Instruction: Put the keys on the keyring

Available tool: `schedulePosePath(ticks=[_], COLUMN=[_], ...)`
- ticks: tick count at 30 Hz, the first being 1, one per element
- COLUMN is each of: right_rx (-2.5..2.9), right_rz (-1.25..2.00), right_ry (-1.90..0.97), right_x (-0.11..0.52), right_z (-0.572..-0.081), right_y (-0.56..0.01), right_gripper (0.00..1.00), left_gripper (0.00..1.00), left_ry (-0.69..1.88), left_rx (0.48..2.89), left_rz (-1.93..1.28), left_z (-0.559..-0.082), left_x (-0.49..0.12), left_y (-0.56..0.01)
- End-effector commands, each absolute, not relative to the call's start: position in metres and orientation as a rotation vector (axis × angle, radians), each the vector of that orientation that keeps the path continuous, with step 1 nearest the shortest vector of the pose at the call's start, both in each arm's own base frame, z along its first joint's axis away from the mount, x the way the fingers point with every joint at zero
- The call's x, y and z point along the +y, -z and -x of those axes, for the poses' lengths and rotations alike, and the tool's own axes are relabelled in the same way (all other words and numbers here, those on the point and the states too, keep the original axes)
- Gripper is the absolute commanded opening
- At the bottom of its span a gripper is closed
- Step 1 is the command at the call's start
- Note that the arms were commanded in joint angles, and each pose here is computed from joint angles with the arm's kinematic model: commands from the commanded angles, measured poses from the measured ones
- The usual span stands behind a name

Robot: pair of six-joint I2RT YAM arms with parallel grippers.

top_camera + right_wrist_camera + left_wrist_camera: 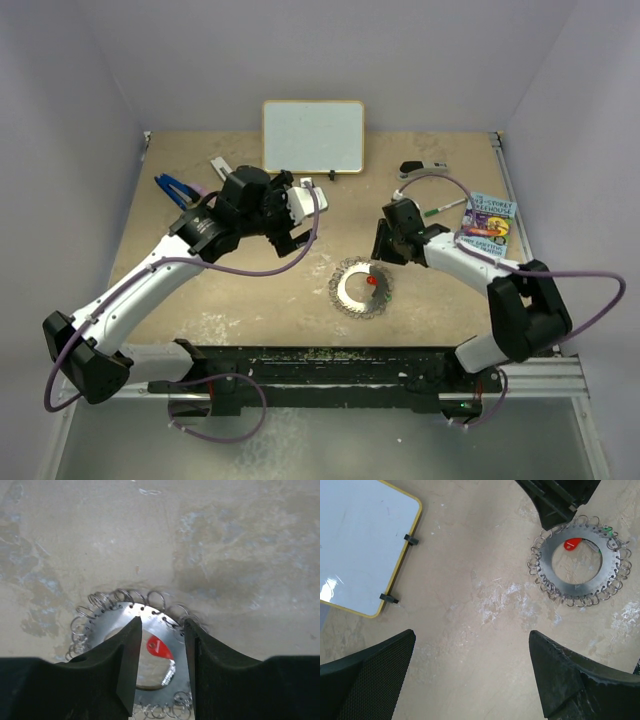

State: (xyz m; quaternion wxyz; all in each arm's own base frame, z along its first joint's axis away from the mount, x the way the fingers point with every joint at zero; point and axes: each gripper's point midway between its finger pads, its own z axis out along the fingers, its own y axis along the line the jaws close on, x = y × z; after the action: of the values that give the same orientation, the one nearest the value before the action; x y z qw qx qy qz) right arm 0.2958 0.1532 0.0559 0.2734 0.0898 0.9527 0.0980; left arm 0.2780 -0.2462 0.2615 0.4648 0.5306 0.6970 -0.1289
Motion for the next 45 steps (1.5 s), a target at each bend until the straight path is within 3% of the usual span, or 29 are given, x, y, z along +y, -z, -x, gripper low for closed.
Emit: schedulePosePath(ticks=[1,8,16,27,45], right_rx=[2.469,2.464,2.520,2.501,2.482], right_rz=[-0.193,-0.135,-0.087,0.261,0.491], right_ry=[-0.409,-0.405,-0.326,-0.378,-0.344], right_x=[0.186,0.201,0.192,0.250,0.265], right_z=[-0.336,-0.351,-0.338,-0.314,-0.294], right_y=[-0.082,-0.091,-0.073,-0.087,-0.079], right_gripper=[0.43,0.38,0.37,0.39,0.36], left_gripper=[0.98,0.98,0.98,0.98,0.98], left_ry=[0.294,0.288,0.282,0.316,0.332], left_rx=[1.703,1.695,1.698,1.706,1.698], left_rz=[-1.260,-1.260,-1.254,-1.249,-1.248], left_z=[-0.277,-0.275,-0.275,-0.273,-0.272], left_x=[-0.239,-0.237,-0.235,-0.239,-0.241], left_y=[-0.272,-0.269,-0.270,-0.263,-0.263])
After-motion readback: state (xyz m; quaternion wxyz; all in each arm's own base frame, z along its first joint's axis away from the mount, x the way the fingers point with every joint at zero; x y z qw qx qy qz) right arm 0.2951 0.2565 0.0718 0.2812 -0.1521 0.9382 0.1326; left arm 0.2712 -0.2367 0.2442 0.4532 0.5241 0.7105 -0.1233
